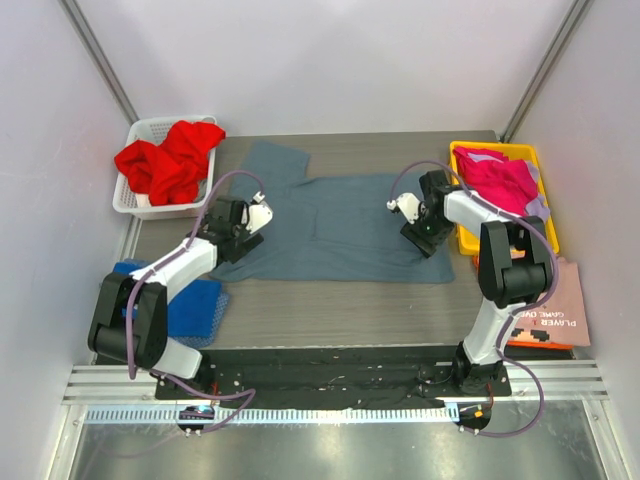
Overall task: Fold and stack the t-shirts
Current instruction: Fold the flattened tshirt in 1/3 of the way
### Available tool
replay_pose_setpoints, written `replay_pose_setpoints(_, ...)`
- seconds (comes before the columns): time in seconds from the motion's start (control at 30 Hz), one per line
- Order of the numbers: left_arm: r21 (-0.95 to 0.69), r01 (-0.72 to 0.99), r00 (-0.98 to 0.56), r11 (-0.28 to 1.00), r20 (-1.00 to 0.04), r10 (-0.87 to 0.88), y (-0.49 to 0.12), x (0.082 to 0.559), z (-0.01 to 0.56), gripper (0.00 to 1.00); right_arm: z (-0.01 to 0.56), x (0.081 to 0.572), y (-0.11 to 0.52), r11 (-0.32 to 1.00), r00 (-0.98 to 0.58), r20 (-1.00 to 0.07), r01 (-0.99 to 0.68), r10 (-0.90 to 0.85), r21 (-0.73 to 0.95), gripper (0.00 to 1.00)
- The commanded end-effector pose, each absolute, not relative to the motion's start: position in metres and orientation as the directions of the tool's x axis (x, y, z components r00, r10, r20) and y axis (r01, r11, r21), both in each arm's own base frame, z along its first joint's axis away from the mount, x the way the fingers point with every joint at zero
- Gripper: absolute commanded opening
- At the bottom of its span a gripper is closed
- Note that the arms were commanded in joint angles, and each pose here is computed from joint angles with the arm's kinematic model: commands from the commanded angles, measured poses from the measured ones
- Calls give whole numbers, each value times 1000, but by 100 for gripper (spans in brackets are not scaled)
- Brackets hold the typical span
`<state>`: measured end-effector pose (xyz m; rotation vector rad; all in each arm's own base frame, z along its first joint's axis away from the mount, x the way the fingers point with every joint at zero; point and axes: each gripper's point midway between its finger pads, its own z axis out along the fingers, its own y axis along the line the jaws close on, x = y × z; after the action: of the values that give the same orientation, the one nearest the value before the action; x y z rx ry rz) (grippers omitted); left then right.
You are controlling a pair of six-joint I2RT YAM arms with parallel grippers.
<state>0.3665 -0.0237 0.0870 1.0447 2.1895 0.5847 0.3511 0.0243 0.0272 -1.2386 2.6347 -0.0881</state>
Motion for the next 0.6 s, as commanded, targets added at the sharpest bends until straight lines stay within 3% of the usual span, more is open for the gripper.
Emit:
replay_pose_setpoints(0.0,648,470,-487,599,-376,788,-23,378,87,100,33,370,19,645,-616,-190,-731,-764,-222,59)
replay_pose_setpoints(0.27,650,453,-488,610,-391,780,-23,383,89,100,37,370,-6,661,-646,-164,-682,-745,-313,59)
replay_pose_setpoints(0.57,562,473,-472,678,-488,734,-40,370,107,100,73,359,5,716,-657,-286,-626,-697,-308,64)
